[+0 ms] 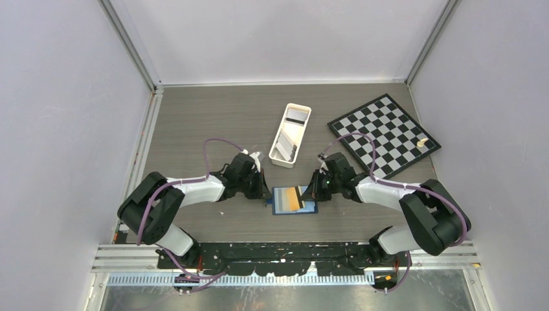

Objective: Put the credit cards into the card holder
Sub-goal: Insert the credit card into the card holder.

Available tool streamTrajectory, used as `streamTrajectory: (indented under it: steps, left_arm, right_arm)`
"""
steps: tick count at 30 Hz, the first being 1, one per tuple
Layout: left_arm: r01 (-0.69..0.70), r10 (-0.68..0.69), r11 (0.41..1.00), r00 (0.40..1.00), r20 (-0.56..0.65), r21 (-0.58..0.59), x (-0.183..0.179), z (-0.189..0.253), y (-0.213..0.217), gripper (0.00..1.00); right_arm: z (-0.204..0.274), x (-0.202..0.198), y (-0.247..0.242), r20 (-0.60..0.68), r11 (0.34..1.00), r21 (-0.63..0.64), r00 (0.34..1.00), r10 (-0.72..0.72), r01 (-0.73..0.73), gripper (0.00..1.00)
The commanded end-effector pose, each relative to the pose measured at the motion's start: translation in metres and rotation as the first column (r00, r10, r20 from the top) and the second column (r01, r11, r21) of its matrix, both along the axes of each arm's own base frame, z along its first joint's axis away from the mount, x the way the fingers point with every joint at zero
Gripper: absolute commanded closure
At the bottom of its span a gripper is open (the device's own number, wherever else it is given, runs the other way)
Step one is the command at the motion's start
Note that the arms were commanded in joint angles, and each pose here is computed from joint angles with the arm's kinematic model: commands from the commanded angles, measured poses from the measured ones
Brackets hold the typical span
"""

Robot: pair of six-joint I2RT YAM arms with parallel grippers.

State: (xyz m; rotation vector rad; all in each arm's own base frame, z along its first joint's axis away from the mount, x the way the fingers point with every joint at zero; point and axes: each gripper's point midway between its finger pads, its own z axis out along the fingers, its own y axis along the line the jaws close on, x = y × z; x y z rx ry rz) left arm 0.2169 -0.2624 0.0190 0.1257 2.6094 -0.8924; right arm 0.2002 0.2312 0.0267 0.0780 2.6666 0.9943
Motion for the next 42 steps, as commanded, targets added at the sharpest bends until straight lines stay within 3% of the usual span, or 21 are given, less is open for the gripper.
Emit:
streamTrajectory:
  steps: [1,23,34,42]
  left_arm:
    - [-0.013,0.019,0.990,0.999,-0.045,0.142,-0.009,-0.031,0.027,1.00]
    - [-0.010,0.016,0.990,0.999,-0.041,0.140,-0.008,-0.029,0.026,1.00]
    - [-0.010,0.016,0.990,0.999,-0.042,0.142,-0.009,-0.030,0.027,1.00]
    - [-0.013,0.019,0.990,0.999,-0.042,0.141,-0.009,-0.030,0.027,1.00]
  right_arm:
    - [-0.009,0.003,0.000,0.014,0.999,-0.026,1.000,-0.019,0.020,1.00]
    - [-0.006,0.002,0.024,0.004,0.998,-0.015,0.998,-0.064,0.064,0.95]
    - [0.011,0.003,0.012,0.041,0.994,-0.057,0.995,-0.095,0.098,0.68]
    - [0.011,0.001,0.023,0.030,0.997,-0.032,0.997,-0.068,0.069,0.66]
